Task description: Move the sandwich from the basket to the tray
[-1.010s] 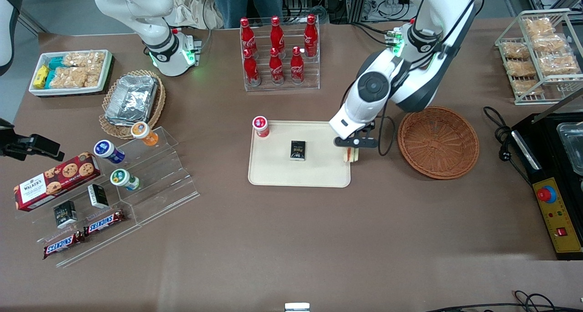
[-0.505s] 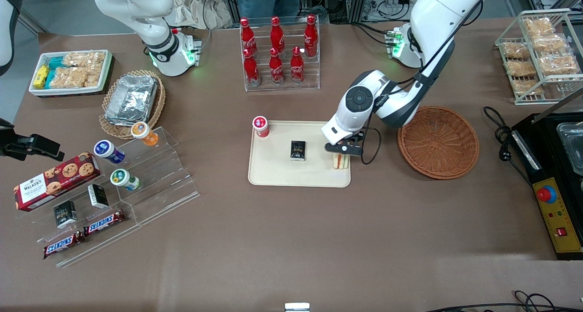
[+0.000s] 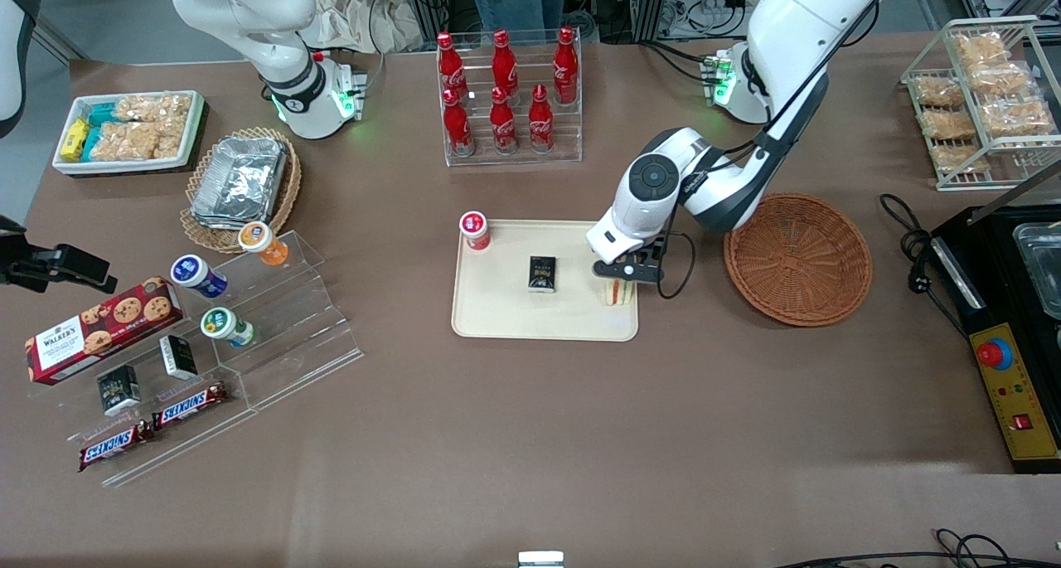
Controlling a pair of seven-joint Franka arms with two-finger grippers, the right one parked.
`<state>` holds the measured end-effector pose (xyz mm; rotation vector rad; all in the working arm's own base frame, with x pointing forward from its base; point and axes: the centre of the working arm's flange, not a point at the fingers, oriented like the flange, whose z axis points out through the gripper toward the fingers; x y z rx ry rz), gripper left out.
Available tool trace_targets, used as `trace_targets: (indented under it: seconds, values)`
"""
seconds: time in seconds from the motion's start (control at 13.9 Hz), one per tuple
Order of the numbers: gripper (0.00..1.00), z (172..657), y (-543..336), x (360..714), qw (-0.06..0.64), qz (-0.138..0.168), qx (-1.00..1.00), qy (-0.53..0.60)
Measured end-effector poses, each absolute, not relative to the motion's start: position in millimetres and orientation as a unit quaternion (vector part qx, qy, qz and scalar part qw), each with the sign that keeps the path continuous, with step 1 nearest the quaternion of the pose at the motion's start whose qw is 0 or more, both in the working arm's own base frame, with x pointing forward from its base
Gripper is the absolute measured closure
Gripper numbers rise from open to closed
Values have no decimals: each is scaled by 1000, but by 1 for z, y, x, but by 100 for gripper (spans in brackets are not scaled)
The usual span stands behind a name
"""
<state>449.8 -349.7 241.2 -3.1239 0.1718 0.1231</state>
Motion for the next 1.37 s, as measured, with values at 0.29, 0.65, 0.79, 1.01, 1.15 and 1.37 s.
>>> trace_targets:
  seconds: [0.29,0.65,0.79,1.01,1.15,1.37]
  values:
    - [0,356,-344,500,7,32,-999,-10]
    - [0,503,-284,555,6,18,-997,-73]
    - [0,545,-253,565,-1,35,-997,-67]
    - [0,597,-208,561,-11,53,-998,-38]
    - [0,617,-167,557,-10,51,-998,-18]
    - [0,626,-115,555,-7,48,-999,3]
